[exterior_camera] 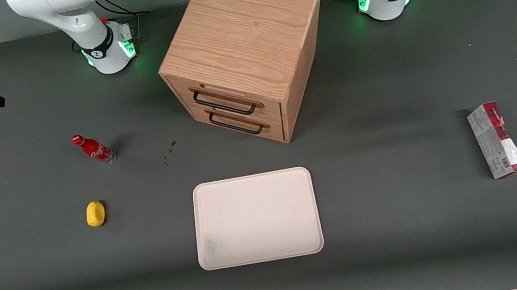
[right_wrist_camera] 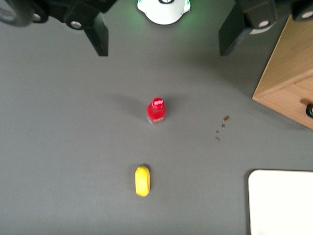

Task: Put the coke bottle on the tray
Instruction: 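Move the open right gripper toward the red Coca-Cola bottle, then lower the right gripper around the bottle's cap end and close it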

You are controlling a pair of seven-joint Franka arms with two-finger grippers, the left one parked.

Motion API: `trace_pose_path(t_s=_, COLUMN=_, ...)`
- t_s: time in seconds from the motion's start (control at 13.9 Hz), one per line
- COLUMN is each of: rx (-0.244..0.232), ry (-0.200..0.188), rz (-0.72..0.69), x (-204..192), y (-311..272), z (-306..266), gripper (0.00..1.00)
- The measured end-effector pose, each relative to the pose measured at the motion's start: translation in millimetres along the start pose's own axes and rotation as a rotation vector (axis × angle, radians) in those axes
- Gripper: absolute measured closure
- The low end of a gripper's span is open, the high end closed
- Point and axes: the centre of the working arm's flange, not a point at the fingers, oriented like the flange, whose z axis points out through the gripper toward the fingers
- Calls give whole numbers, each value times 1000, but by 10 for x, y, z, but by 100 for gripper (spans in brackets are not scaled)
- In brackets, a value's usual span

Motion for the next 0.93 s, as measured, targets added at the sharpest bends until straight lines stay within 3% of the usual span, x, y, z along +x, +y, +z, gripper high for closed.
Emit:
trace_pose_path(t_s=0.36, rx=9, ry=25, rz=-25, x=-396, y=-11, z=423, gripper=0)
trace_pose_path(t_s=0.65, rx=10, ry=44, rz=-33, x=-339, y=8, z=851, gripper=0)
trace_pose_path(t_s=0.93, rx=9, ry=31, rz=-37, x=-253, y=-12, z=1609, gripper=0)
